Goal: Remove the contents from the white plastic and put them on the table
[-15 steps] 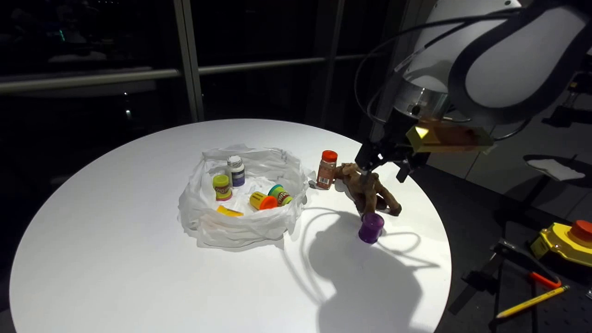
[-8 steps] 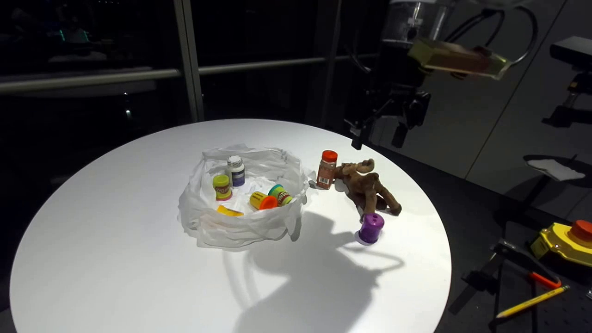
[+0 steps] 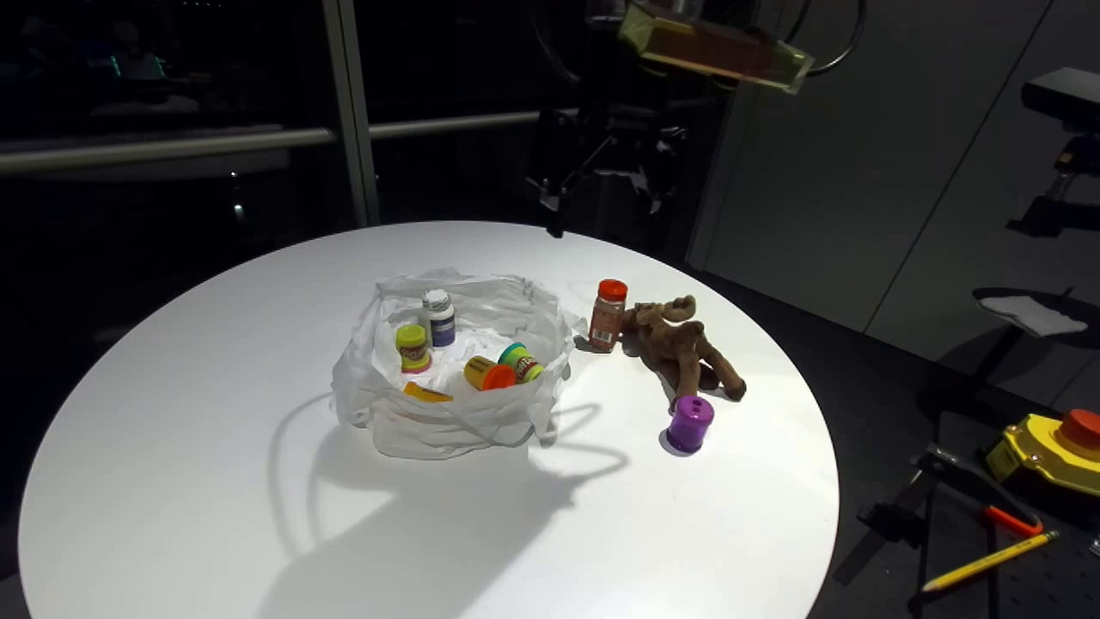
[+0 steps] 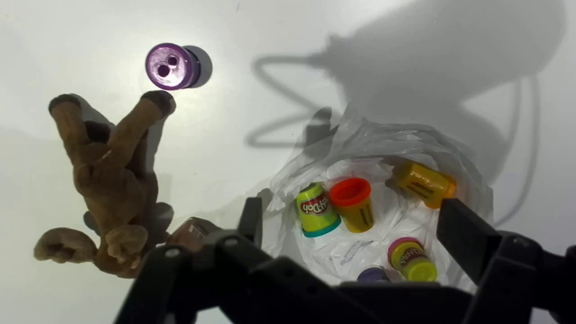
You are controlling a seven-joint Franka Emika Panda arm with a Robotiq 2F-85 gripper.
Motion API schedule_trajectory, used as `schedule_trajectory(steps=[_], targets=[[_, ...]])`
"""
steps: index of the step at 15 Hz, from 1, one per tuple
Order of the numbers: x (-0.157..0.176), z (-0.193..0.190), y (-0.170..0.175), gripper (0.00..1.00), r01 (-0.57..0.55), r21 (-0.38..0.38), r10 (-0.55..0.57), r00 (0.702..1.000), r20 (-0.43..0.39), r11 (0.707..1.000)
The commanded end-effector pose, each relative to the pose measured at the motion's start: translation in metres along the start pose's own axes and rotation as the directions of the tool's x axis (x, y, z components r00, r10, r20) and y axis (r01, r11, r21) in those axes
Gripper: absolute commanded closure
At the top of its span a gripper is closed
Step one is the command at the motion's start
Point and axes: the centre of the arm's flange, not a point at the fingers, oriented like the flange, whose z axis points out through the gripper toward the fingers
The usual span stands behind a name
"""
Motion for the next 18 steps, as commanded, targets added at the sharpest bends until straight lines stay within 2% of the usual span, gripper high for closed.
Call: schedule_trajectory(steps=[1, 6, 7, 8, 10, 15, 18], targets=[[0.035, 0.016, -0.054, 0.0, -0.024, 0.005, 0.024, 0.999, -0.028, 1.0], [0.062, 0.033, -0.097, 0.0, -0.027, -0.043, 0.025, 0.999, -0.04, 0.999], [0.064, 0.032, -0.103, 0.0, -0.01, -0.063, 0.011, 1.0, 0.021, 0.998], [0.039, 0.039, -0.08, 0.0, -0.011, -0.032, 0.01, 1.0, -0.013, 0.999], [0.045, 0.043, -0.087, 0.0, -0.006, -0.049, 0.006, 1.0, 0.017, 0.999], [0.049, 0.042, -0.09, 0.0, -0.006, -0.052, 0.007, 1.0, 0.021, 0.999], [0.063, 0.045, -0.099, 0.0, 0.007, -0.086, -0.005, 1.0, 0.022, 0.996]])
